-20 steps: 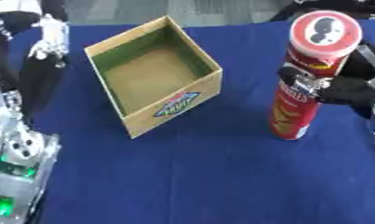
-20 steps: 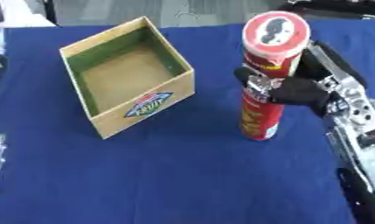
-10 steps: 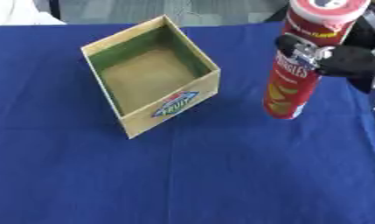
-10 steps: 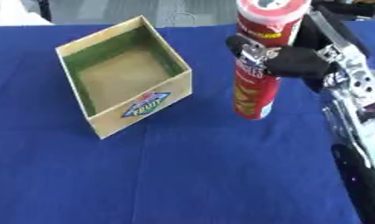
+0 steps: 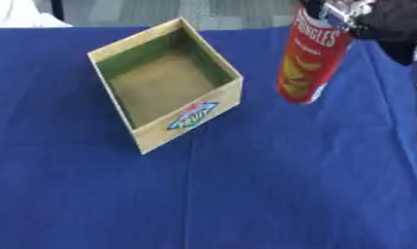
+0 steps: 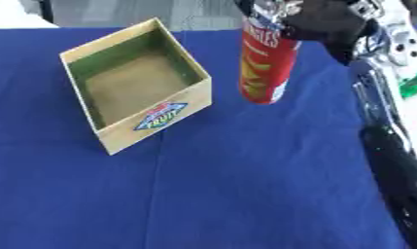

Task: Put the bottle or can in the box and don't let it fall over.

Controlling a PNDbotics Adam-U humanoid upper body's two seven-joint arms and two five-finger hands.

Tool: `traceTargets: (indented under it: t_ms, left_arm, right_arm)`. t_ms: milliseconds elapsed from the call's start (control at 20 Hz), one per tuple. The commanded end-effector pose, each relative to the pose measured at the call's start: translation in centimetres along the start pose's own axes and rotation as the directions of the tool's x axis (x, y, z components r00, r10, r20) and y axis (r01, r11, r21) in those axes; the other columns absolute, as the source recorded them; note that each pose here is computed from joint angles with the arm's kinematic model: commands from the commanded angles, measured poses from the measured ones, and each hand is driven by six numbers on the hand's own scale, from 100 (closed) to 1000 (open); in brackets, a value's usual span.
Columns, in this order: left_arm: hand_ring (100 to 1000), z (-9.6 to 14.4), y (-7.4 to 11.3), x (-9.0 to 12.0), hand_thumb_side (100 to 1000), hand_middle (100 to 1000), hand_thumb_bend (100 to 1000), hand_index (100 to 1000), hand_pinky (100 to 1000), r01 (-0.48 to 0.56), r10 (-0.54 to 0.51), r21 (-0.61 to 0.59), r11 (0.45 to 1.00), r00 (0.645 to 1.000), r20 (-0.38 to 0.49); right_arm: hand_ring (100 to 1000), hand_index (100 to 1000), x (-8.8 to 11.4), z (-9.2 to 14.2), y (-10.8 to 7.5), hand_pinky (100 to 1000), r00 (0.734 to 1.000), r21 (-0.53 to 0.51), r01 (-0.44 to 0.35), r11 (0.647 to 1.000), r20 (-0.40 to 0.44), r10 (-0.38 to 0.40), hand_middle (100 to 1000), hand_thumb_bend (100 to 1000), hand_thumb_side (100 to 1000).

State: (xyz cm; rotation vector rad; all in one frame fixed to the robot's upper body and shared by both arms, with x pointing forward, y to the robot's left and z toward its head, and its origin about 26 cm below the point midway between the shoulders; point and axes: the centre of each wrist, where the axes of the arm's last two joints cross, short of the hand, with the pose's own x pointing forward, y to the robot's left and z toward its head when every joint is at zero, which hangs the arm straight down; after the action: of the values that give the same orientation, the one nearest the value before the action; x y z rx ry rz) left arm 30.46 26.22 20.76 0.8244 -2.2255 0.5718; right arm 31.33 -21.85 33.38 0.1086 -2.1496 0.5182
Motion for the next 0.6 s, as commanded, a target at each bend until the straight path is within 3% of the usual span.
traceTargets:
  t_ms: [50,300,600]
  left_arm:
    - [568,-0.5,0.3,0.6,550,665,347,757,676,-0.004,0.004,0.006,1.000,0.999,0.038]
    - [569,-0.4,0.2,0.6,552,665,350,757,679,-0.006,0.006,0.004,1.000,0.999,0.036]
    - [569,-0.4,-0.2,0.9,556,665,348,756,679,-0.029,0.029,0.000,1.000,0.999,0.043]
  right_arm:
    - [839,622,1.0,-1.5,0.4,1000,0.999,0.017,0.029,0.999,0.020,-0.029,576,100,100]
    - [835,624,1.9,-4.5,1.4,1000,0.997,0.042,0.075,0.996,0.031,-0.077,577,100,100]
    - [834,626,2.0,-8.2,3.0,1000,0.993,0.044,0.121,0.992,-0.011,-0.120,578,100,131]
